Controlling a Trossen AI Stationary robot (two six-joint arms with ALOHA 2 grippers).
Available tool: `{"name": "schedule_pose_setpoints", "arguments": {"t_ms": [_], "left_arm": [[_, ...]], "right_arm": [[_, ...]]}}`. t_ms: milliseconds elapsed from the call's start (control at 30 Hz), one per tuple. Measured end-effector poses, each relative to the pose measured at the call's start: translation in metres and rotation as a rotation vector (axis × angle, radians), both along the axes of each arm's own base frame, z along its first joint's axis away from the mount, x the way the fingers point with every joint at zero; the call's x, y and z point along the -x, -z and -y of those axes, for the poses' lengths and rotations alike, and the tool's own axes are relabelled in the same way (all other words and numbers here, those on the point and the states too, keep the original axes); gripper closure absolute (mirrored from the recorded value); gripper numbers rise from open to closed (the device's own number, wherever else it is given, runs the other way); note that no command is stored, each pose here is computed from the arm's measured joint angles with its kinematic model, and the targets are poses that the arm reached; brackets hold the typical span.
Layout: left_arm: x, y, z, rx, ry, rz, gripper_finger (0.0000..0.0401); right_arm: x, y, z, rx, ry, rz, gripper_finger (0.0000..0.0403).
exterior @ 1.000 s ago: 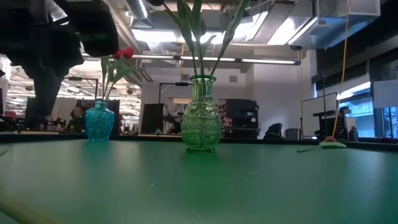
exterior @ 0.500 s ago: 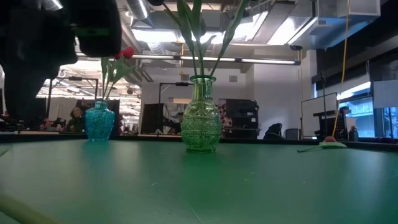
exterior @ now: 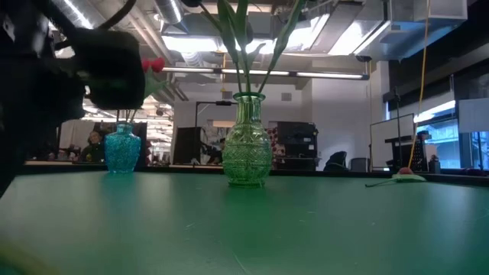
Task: Sort flowers into vase by color
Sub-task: Put the red tulip into the top blue vase
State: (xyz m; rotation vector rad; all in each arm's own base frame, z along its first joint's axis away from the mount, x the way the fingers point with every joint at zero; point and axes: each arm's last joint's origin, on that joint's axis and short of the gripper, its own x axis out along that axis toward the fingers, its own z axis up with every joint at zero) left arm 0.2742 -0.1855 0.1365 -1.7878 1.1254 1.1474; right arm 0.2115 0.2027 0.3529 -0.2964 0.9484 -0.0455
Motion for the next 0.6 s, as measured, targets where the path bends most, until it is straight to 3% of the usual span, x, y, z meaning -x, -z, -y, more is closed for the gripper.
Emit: {"name": "schedule_pose_setpoints", "arguments": {"t_ms": [167, 467, 600], "left_arm": [[0.001, 0.002, -0.016, -0.06, -0.029, -0.084, 0.0252], [-0.002, 0.0, -0.059, -0.154, 0.035, -0.194, 0.0384], [0.005, -0.01, -0.093, -0.266, 0.064, -0.276, 0.0391]], "right_arm": [[0.0, 0.0, 0.0, 0.005, -0.004, 0.0, 0.0205], [0.014, -0.01, 0.015, 0.043, -0.004, -0.032, 0.0205], [0.028, -0.025, 0.03, 0.001, 0.028, 0.005, 0.0205]]}}
